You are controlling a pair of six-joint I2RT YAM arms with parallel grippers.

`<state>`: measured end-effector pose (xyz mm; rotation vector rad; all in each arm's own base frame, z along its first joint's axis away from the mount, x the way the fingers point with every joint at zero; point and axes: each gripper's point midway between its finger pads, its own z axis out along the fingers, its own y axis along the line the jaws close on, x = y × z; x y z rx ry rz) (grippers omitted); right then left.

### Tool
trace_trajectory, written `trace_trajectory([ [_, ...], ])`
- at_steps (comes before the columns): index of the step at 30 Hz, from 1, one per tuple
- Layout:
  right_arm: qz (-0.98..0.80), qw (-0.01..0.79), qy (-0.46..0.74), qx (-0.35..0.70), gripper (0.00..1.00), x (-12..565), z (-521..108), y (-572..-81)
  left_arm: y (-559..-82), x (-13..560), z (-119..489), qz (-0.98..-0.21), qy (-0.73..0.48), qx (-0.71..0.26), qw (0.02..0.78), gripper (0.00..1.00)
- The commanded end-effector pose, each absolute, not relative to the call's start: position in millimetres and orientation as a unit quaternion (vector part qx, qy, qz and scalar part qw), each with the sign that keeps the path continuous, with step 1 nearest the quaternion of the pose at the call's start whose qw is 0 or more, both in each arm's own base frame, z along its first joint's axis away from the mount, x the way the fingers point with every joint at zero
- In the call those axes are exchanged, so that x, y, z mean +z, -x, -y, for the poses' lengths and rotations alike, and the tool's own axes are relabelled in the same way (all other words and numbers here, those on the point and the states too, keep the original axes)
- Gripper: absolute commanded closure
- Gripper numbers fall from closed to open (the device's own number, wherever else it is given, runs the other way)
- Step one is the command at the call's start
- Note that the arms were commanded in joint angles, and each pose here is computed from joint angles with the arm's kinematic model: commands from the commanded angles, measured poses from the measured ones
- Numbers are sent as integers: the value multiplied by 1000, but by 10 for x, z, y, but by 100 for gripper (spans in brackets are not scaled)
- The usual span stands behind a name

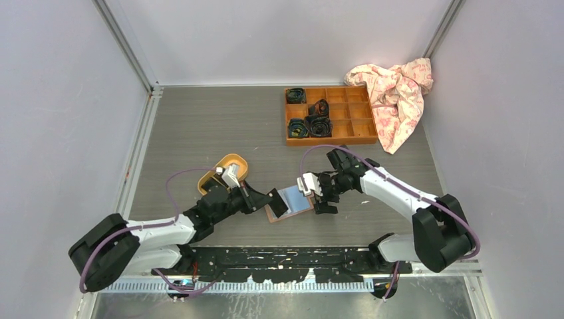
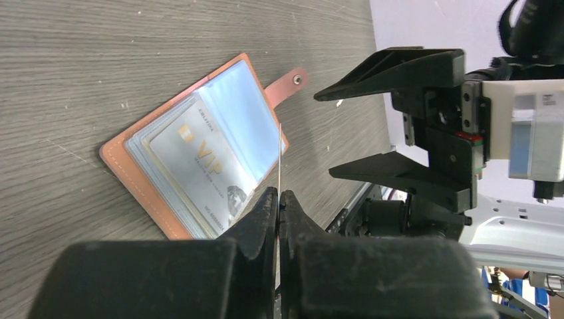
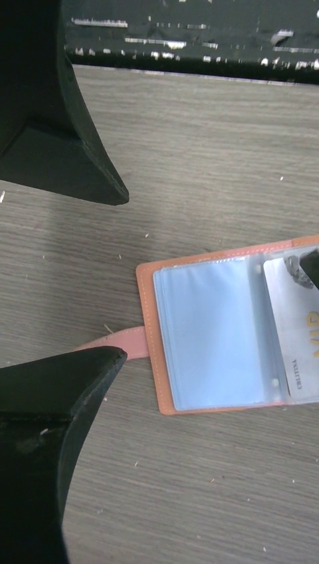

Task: Put the credit cards into the card holder
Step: Insert the credit card into the card slot.

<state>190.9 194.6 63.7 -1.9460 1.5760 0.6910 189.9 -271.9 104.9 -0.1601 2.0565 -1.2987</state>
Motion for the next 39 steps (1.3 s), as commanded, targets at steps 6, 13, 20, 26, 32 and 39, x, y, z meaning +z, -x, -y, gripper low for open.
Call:
trace_trajectory([
  [6, -578, 277, 740, 201, 16, 538, -1968, -2137, -2074, 1285, 2927, -753, 64, -542, 367, 100],
  [13, -589, 268, 740, 182, 17, 450, -1967, -2202, -2166, 1112, 2930, -770, 77, -518, 364, 100],
  [20, -598, 255, 741, 167, 19, 377, -1975, -2242, -2199, 956, 2877, -790, 88, -491, 356, 100],
  [26, -603, 248, 742, 158, 19, 350, -1962, -2265, -2233, 1069, 2885, -795, 78, -488, 352, 100],
  [32, -605, 247, 741, 158, 19, 356, -1970, -2273, -2247, 1061, 2828, -815, 91, -475, 319, 100],
  [39, -609, 233, 745, 145, 19, 300, -1977, -2292, -2234, 1035, 2914, -817, 85, -485, 300, 100],
])
